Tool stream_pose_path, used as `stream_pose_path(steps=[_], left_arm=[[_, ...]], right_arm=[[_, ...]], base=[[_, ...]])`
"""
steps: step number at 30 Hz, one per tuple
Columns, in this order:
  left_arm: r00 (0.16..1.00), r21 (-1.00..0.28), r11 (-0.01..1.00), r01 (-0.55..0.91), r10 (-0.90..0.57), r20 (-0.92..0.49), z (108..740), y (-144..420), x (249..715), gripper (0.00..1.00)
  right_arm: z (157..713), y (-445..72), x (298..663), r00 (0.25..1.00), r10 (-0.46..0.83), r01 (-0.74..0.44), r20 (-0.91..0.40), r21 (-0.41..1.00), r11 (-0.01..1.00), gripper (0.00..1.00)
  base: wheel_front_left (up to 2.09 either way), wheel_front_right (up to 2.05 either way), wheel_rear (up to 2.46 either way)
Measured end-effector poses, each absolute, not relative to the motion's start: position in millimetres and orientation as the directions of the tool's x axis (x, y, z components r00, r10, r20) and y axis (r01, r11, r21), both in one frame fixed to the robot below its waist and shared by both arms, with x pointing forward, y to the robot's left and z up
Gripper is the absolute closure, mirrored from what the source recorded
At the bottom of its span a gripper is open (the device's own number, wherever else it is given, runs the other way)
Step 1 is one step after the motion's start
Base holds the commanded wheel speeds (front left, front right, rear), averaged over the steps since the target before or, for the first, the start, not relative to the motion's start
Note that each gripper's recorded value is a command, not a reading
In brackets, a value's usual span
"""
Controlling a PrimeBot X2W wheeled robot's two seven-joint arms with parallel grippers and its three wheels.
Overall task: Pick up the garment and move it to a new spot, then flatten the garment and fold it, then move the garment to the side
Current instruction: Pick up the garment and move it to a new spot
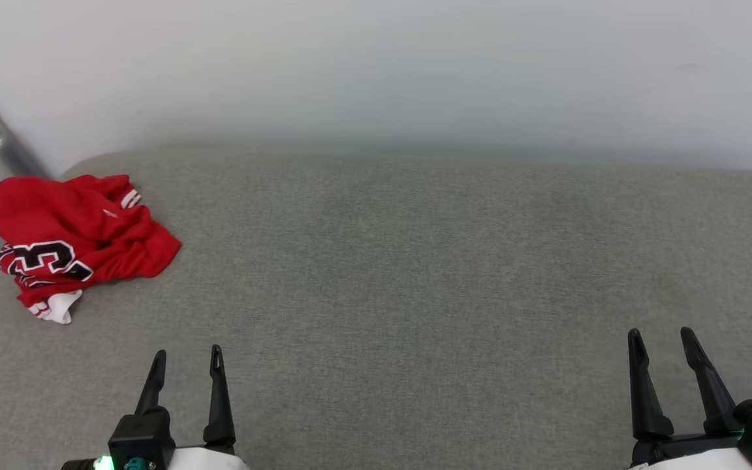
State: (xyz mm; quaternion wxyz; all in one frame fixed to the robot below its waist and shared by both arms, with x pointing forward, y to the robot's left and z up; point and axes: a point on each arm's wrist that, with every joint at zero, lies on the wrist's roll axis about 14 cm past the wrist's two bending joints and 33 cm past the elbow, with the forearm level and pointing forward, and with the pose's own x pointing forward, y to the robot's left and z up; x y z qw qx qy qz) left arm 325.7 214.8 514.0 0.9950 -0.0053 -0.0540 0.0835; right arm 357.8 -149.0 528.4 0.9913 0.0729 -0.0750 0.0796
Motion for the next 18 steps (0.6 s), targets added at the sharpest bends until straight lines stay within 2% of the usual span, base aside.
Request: stream_pose_path(steps=[18], left_arm=[[0.901, -0.035, 0.906, -0.422, 0.424, 0.092, 509, 285, 261, 0.00]], right_arm=[[525, -74, 377, 0.918, 0.367, -0.385, 0.148, 0.127, 0.914, 0.00]], base=[[0.00, 0.00, 0.00]])
